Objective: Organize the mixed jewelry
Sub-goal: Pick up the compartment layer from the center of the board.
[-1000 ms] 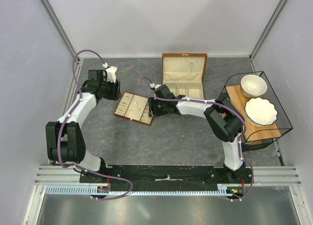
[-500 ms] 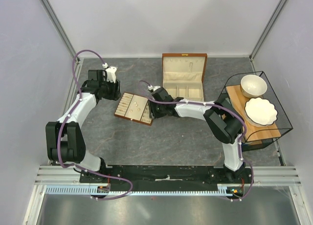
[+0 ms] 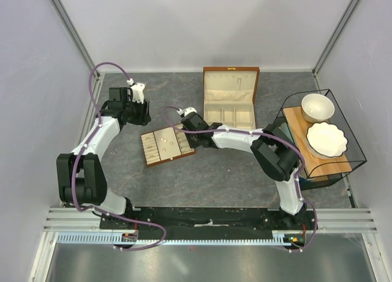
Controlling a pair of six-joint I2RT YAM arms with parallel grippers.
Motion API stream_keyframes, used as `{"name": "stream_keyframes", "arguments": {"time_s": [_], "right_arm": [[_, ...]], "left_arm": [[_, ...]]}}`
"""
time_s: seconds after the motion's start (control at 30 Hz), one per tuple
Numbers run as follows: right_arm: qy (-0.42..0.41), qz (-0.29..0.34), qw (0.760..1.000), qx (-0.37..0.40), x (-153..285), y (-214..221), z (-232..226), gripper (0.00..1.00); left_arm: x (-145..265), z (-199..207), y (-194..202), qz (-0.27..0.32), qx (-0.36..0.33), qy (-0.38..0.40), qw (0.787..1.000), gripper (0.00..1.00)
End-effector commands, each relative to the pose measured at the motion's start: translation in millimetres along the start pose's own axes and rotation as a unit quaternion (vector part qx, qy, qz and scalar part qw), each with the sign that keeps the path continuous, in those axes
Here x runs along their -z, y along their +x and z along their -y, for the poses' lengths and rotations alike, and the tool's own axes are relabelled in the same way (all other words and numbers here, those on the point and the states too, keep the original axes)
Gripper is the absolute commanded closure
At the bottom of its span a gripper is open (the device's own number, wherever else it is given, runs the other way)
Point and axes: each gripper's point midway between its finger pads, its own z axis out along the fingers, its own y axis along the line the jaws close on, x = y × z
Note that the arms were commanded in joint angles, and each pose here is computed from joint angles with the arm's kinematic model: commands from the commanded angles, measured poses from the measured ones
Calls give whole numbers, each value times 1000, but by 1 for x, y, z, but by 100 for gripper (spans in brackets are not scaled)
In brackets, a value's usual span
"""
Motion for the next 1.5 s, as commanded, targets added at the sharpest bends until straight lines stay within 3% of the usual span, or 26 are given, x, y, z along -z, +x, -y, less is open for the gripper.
{"name": "stream_keyframes", "arguments": {"time_s": [0.0,0.5,0.7,1.03,1.23,1.47], "right_arm": [[26,3,999,31,1,-11,8,85],[44,-21,998,45,-18,-2,12,73],[26,-10,999,44,-10,-11,5,90],[-24,117,993,-5,68,-131,-16,100],[-20,150,987,-51,98,-163,17,100],[36,178,978,-101,137,-170,106,100]], "left_arm": [[12,1,-20,41,-11,3,999,47],[16,2,-22,48,-10,8,999,47],[17,0,-21,48,-9,6,999,47],[22,-2,-25,56,-3,2,998,47],[28,-14,-25,61,10,-11,998,47],[26,-15,-25,60,12,-10,998,46]]}}
